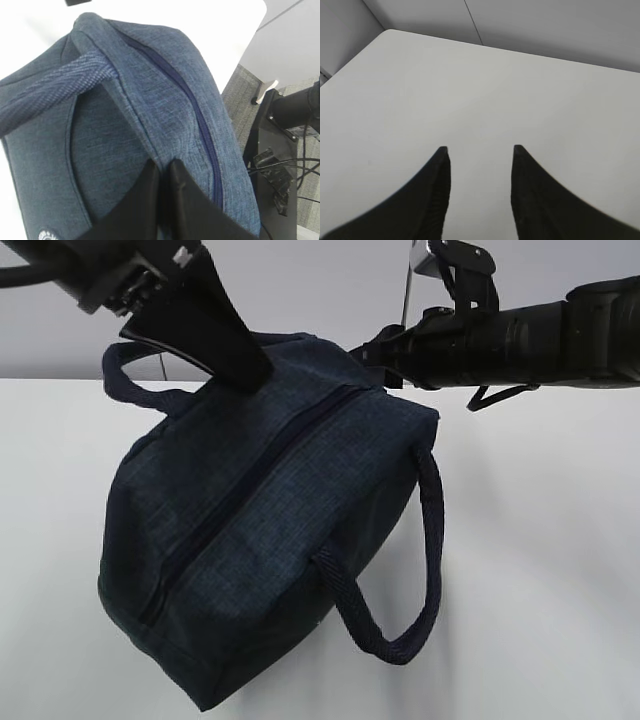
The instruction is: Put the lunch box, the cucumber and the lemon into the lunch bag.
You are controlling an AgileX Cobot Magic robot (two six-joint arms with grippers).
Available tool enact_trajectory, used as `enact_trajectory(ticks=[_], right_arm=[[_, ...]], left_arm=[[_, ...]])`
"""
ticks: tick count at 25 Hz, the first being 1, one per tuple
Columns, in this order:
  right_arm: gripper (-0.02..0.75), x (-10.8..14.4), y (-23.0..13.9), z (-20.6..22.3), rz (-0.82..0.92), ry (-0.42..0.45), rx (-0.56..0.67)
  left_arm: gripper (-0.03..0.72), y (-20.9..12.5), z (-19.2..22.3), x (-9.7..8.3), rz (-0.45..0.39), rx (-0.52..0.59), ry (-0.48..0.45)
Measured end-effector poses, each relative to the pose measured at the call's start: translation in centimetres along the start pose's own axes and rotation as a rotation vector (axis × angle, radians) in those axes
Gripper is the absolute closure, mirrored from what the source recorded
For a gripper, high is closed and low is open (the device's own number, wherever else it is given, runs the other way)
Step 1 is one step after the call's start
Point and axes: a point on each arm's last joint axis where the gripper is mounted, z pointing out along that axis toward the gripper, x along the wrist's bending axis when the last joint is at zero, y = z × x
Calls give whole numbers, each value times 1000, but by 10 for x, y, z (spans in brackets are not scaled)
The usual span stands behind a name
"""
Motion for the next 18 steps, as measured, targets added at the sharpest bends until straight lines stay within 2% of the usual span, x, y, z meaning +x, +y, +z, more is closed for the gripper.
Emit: enact_trajectory(ticks=[3, 10, 14, 18], right_arm=[[427, -2, 10, -10, 22, 5, -31], [427, -12, 54, -66, 46, -56, -171], [427, 3, 73, -92, -6, -54, -223], [425, 14, 83, -107, -16, -40, -259]], left_arm=[[694, 0, 0, 2, -2, -4, 24], [693, 7, 5, 10, -37, -58, 63], [693, 14, 18, 23, -91, -102, 78], [694, 25, 31, 33, -170, -192, 60]])
